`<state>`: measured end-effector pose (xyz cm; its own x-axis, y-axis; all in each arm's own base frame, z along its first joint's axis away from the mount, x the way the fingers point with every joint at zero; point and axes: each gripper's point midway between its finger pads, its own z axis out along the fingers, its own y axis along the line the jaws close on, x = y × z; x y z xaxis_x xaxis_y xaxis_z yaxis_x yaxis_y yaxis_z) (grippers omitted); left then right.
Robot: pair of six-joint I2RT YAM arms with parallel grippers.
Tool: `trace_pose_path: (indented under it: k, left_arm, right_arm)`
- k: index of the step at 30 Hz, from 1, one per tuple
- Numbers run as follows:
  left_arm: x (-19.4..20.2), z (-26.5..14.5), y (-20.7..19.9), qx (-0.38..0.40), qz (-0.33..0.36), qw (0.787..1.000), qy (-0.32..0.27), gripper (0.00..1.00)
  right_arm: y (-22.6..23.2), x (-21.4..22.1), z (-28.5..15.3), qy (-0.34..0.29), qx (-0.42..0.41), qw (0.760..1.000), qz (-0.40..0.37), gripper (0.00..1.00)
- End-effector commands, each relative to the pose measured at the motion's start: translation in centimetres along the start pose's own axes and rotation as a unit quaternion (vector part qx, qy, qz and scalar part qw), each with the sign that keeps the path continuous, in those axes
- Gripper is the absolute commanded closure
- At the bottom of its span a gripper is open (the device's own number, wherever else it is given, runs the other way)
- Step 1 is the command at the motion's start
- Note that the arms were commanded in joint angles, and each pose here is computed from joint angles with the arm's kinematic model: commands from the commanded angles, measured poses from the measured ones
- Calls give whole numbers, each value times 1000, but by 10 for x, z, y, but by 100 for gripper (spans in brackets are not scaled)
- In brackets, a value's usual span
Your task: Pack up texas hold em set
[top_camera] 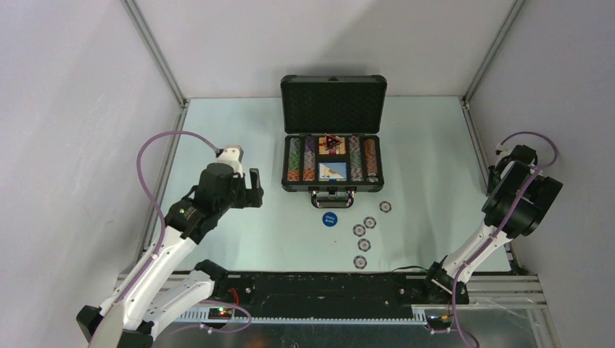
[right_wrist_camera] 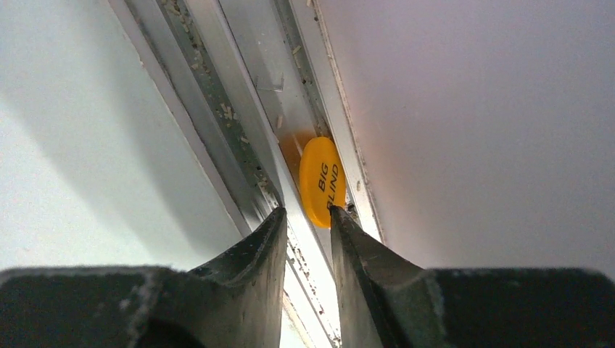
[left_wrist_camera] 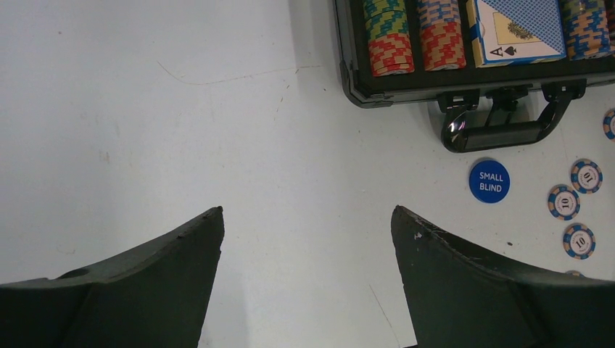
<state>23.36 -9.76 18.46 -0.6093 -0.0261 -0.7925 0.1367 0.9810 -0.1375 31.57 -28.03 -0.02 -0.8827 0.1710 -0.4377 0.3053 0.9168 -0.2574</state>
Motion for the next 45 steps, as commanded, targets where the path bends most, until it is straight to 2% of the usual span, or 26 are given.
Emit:
trace_pose_path:
  k: [1,12,19,22,30,34,45]
  left_arm:
    - [-5,1,1,-3,11,1000,-12,10]
    - [-4,2,0,-2,11,1000,-9,10]
    - [-4,2,1,-4,11,1000,-9,10]
    - [-4,2,1,-4,11,1000,-10,10]
    - [-5,2,3,-10,12,1000,-12,10]
    - [-5,2,3,-10,12,1000,-11,10]
    - [-5,3,4,-12,12,1000,-11,10]
  right_arm:
    - [-20,22,9,40,42,998,26,67]
    - [-67,19,-11,17,109,991,79,77]
    - [-77,21,-13,20,133,988,71,70]
    - [-80,23,-12,26,142,987,65,61]
    - [-90,25,-7,33,163,985,51,60]
    - [-95,24,-5,31,172,983,49,65]
    - [-92,27,1,34,155,985,60,89]
